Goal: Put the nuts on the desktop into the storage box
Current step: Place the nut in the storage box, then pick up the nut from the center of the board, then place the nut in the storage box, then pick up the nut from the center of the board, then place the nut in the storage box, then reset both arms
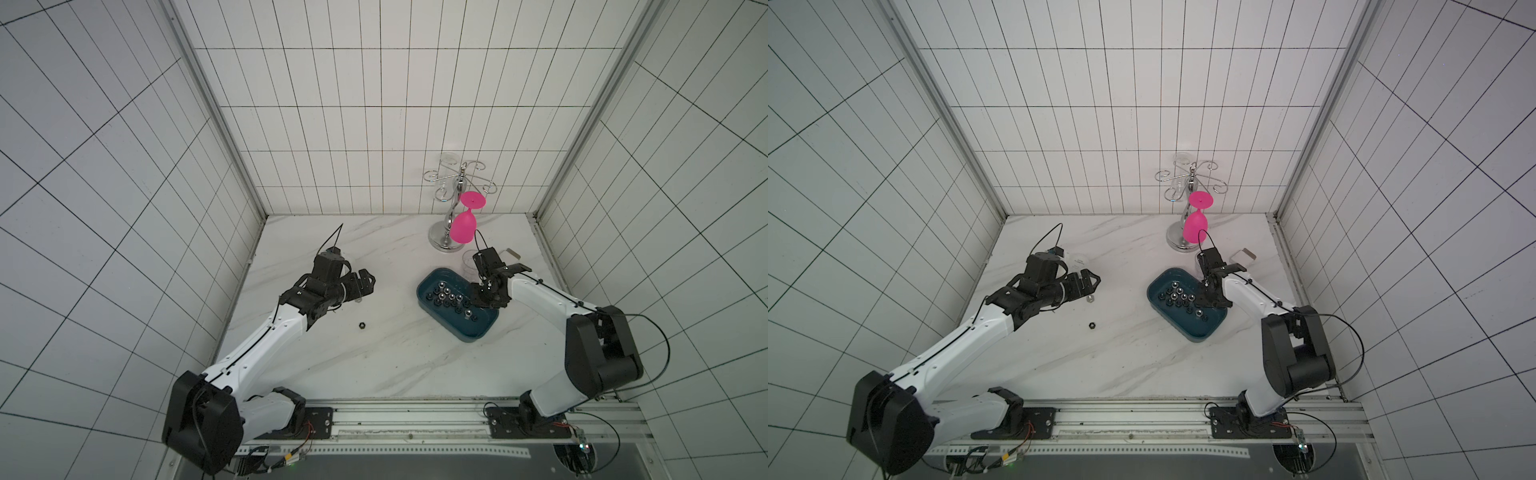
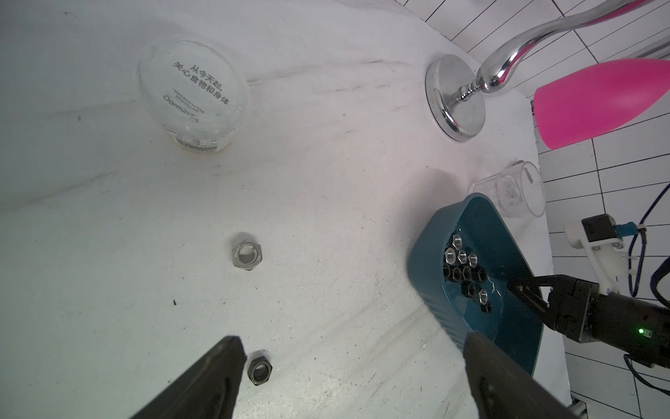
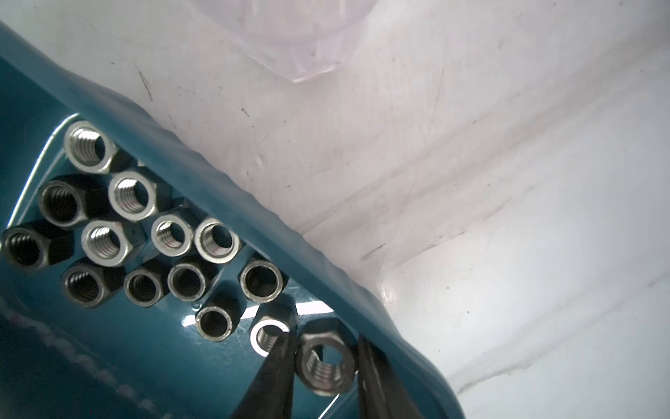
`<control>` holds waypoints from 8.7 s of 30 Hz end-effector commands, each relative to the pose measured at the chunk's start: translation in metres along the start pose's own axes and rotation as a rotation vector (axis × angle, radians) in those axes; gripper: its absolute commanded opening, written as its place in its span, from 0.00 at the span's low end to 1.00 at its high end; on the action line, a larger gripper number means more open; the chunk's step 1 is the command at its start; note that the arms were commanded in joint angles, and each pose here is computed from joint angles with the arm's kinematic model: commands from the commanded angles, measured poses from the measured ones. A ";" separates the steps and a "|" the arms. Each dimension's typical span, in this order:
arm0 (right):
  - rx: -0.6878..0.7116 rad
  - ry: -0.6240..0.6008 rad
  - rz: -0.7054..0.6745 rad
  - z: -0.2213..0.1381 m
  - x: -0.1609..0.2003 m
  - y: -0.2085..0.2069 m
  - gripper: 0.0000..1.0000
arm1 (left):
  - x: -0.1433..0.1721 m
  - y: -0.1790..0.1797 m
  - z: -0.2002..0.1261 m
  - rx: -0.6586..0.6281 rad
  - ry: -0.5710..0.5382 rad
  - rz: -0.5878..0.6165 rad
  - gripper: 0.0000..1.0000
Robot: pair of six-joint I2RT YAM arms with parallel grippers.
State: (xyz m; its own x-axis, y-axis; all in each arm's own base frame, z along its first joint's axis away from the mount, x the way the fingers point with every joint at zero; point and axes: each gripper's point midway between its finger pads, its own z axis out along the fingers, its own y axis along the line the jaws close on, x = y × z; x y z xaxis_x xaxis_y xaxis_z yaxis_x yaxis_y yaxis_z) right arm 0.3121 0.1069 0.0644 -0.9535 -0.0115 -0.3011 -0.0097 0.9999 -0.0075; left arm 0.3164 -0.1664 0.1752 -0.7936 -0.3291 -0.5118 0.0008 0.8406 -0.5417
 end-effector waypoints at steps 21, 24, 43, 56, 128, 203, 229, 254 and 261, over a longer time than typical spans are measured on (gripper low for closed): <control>-0.455 -0.209 -0.522 -0.097 0.021 0.216 0.60 | -0.048 0.121 -0.085 -0.262 -0.214 -0.241 0.98; -0.457 -0.192 -0.585 -0.083 0.030 0.253 0.61 | -0.044 0.125 -0.094 -0.272 -0.234 -0.254 0.98; -0.432 -0.138 -0.782 -0.004 0.009 0.384 0.63 | -0.018 0.130 -0.100 -0.276 -0.183 -0.221 0.98; -0.389 -0.055 -0.839 0.030 0.025 0.398 0.50 | -0.017 0.132 -0.101 -0.289 -0.189 -0.223 0.98; -0.242 -0.245 -0.311 -0.085 -0.013 0.097 0.47 | -0.048 0.089 -0.055 -0.205 -0.215 -0.146 0.98; 0.038 -0.033 -0.060 0.016 -0.010 0.018 0.20 | -0.033 0.082 -0.059 -0.171 -0.196 -0.093 0.98; 0.070 -0.476 0.087 -0.093 -0.084 -0.038 0.85 | -0.123 0.131 -0.054 -0.447 -0.495 0.167 0.98; 0.151 -0.826 0.135 -0.012 -0.102 -0.139 0.98 | -0.111 0.191 -0.013 -0.448 -0.759 0.290 0.98; 0.129 -0.888 0.083 -0.002 -0.090 -0.129 0.99 | -0.108 0.195 0.015 -0.468 -0.671 0.322 0.98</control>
State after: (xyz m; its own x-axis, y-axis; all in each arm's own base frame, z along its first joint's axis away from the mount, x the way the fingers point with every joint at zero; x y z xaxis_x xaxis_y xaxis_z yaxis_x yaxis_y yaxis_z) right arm 0.3816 -0.0272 0.0611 -0.4966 0.0297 -0.8675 0.1622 0.9850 -0.0591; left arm 0.3903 0.0273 0.0738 -0.3585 -0.1118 -0.9268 -0.2088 0.9772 -0.0371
